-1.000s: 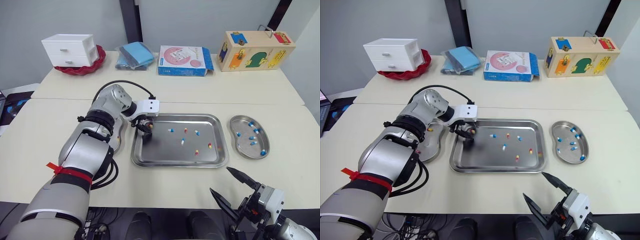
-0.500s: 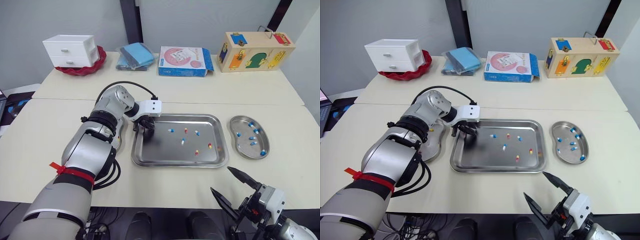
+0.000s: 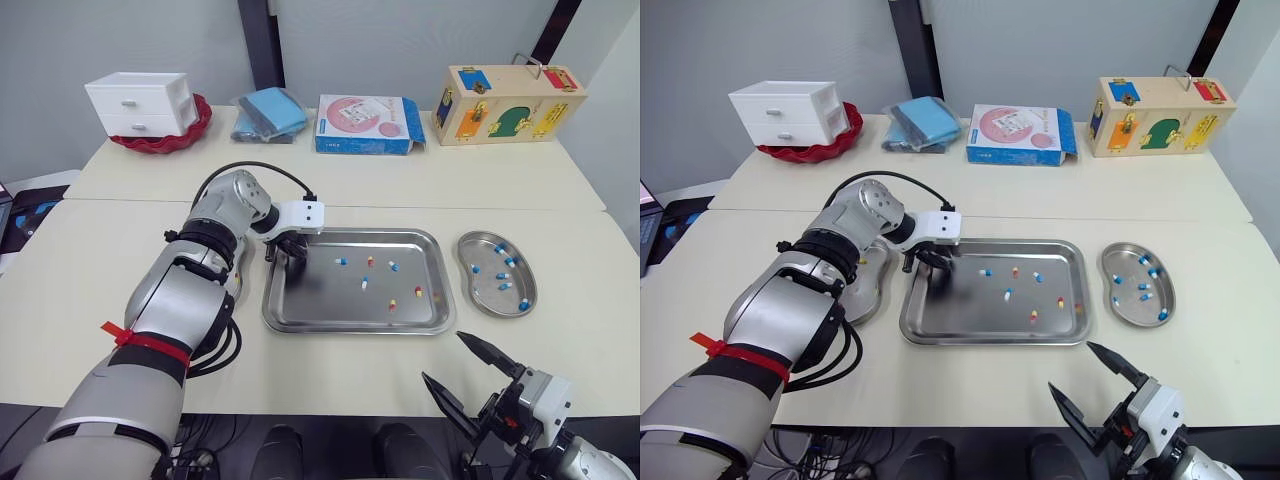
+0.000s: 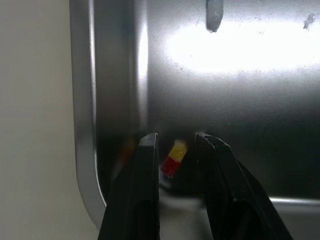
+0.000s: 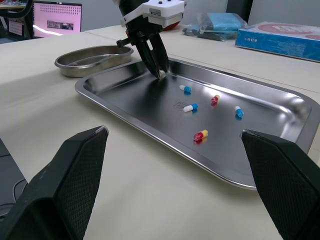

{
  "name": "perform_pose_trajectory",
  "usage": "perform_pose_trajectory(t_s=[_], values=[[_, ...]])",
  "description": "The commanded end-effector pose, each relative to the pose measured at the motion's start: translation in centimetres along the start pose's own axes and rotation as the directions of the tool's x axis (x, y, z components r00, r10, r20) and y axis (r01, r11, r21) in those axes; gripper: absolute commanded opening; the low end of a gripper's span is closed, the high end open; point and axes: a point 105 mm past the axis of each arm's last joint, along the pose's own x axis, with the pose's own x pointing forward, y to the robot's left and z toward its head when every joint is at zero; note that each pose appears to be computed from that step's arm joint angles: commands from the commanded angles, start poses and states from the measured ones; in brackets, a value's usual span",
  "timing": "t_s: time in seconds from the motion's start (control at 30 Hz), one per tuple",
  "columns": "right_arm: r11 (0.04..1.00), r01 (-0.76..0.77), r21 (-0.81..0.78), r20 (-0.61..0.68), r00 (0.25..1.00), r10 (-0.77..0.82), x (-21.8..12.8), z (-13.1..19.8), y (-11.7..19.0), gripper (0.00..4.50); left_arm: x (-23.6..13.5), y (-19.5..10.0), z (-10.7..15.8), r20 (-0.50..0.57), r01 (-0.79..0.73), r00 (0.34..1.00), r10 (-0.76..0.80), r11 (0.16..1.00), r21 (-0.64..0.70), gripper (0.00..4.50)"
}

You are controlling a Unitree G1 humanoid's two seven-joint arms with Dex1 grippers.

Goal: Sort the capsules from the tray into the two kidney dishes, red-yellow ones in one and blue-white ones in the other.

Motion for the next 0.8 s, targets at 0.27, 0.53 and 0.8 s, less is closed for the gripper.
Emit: perform_pose_trajectory(t_s=[0.27, 0.53, 0.8], values=[[1.000, -0.003, -0.030, 0.036, 0.999, 0.004, 0.27, 1.22, -0.02, 4.50, 0.38, -0.31, -1.41, -0.088, 0.008, 0.996, -0.009, 1.000, -0.013, 1.16], [1.000, 0.001, -0.031, 0.039, 0.999, 0.001, 0.32, 1.29, -0.08, 4.50, 0.39, -0.37, -1.36, -0.087, 0.014, 0.996, -0.015, 1.000, -0.012, 0.30], [0.999, 0.000, -0.032, 0.041, 0.999, 0.002, 0.41, 1.32, -0.04, 4.50, 0.39, -0.35, -1.34, -0.084, 0.012, 0.996, -0.013, 1.000, -0.015, 0.02]])
